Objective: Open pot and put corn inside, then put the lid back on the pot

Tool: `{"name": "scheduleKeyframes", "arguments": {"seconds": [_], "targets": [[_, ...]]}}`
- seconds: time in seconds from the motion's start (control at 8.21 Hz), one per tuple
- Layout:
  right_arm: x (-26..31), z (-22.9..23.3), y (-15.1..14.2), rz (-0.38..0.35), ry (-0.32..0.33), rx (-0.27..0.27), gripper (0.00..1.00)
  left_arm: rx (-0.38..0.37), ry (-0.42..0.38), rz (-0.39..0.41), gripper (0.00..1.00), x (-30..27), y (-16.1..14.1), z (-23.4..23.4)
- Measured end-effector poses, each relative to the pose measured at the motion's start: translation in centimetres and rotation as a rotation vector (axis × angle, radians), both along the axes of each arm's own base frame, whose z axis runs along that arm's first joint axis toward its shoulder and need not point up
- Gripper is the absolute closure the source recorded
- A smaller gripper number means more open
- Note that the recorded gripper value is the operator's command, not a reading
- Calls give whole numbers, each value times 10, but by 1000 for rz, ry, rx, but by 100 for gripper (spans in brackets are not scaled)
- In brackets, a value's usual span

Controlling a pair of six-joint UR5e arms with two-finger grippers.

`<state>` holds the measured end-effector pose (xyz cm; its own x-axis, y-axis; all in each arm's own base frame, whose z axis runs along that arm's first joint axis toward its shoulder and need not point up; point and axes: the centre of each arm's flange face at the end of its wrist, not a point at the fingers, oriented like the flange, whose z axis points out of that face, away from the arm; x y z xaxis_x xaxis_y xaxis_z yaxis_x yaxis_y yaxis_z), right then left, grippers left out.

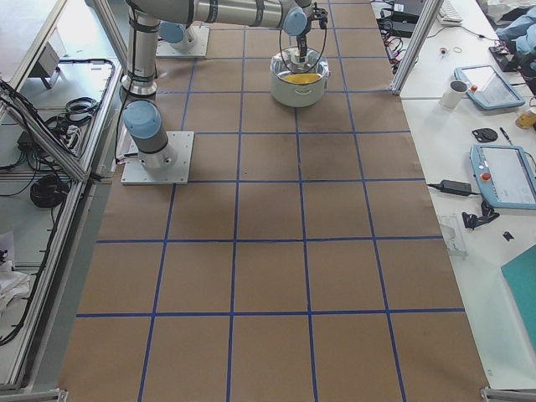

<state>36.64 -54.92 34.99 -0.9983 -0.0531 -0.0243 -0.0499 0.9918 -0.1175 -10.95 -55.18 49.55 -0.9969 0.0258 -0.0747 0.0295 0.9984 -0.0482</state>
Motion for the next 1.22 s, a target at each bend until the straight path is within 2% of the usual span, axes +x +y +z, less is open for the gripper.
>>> {"name": "scheduleKeyframes", "arguments": {"seconds": [0.24, 0.37, 0.49, 0.61, 0.73, 0.85, 0.97, 1.22], "targets": [[-1, -3, 1, 0, 1, 0, 92, 1, 0, 1, 0, 0, -1, -1], [-1, -4, 1, -2, 1, 0, 85, 9, 2, 3, 0, 1, -2, -4], [-2, -6, 2, -3, 2, 1, 67, 11, 6, 4, 0, 1, -3, -4], [-2, -6, 2, -4, 2, 2, 43, 12, 8, 5, 0, 2, -3, -4], [-2, -7, 3, -4, 2, 2, 32, 13, 9, 6, 0, 2, -3, -5], [-2, -9, 3, -6, 4, 6, 0, 15, 9, 7, 0, 2, -3, -5], [-2, -9, 3, -7, 6, 4, 0, 17, 12, 8, 0, 1, -3, -6], [-3, -7, 3, -11, 4, 2, 0, 10, 71, 4, 0, -5, 0, -2]]}}
